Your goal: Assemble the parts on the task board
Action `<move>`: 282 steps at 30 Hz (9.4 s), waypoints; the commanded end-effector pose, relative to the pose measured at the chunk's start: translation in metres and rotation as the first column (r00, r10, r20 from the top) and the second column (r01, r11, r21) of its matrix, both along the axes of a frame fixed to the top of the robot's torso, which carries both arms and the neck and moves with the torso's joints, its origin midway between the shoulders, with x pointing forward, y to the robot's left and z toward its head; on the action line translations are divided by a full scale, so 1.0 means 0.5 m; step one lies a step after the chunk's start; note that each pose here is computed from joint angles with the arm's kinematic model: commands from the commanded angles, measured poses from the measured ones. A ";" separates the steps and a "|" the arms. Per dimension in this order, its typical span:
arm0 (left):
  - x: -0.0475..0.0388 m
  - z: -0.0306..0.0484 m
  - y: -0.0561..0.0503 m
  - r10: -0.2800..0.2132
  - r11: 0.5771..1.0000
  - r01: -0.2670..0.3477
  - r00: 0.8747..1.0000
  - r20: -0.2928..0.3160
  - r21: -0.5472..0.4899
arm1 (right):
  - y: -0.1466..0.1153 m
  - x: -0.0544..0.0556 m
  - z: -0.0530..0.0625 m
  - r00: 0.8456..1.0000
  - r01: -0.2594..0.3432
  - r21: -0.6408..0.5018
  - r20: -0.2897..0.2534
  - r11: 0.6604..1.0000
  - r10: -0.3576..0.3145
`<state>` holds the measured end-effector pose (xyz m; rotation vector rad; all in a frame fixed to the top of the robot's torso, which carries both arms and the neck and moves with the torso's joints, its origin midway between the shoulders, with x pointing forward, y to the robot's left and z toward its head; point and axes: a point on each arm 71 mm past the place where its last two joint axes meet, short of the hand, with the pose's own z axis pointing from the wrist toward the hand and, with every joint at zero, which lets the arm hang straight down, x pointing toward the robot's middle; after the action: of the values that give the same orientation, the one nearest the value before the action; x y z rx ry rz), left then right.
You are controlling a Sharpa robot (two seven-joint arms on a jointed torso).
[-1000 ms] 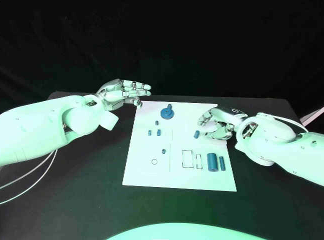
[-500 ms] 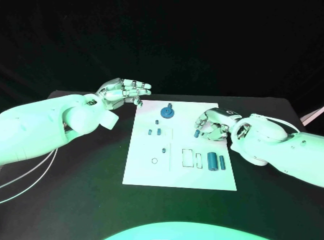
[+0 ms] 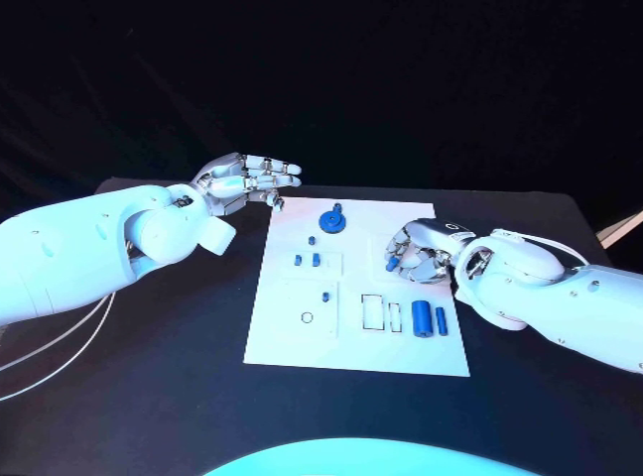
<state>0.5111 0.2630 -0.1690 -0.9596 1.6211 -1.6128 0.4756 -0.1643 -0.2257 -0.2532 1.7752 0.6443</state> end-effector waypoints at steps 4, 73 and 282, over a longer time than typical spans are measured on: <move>-0.001 0.001 -0.004 -0.007 1.000 0.007 1.000 0.000 -0.004 | 0.004 -0.001 -0.001 1.000 -0.003 0.007 0.004 1.000 0.003; 0.007 -0.002 -0.004 0.001 1.000 -0.001 1.000 -0.003 -0.009 | 0.154 -0.117 0.089 0.976 -0.215 0.255 0.100 0.943 0.195; -0.007 -0.029 0.006 0.000 1.000 -0.001 0.999 -0.049 -0.016 | -0.064 -0.163 -0.071 0.888 0.401 0.160 -0.308 0.902 -0.340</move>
<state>0.5076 0.2669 -0.1835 -1.0156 1.6417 -1.6100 0.3942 -0.1975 -0.2656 0.3304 1.9346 0.5912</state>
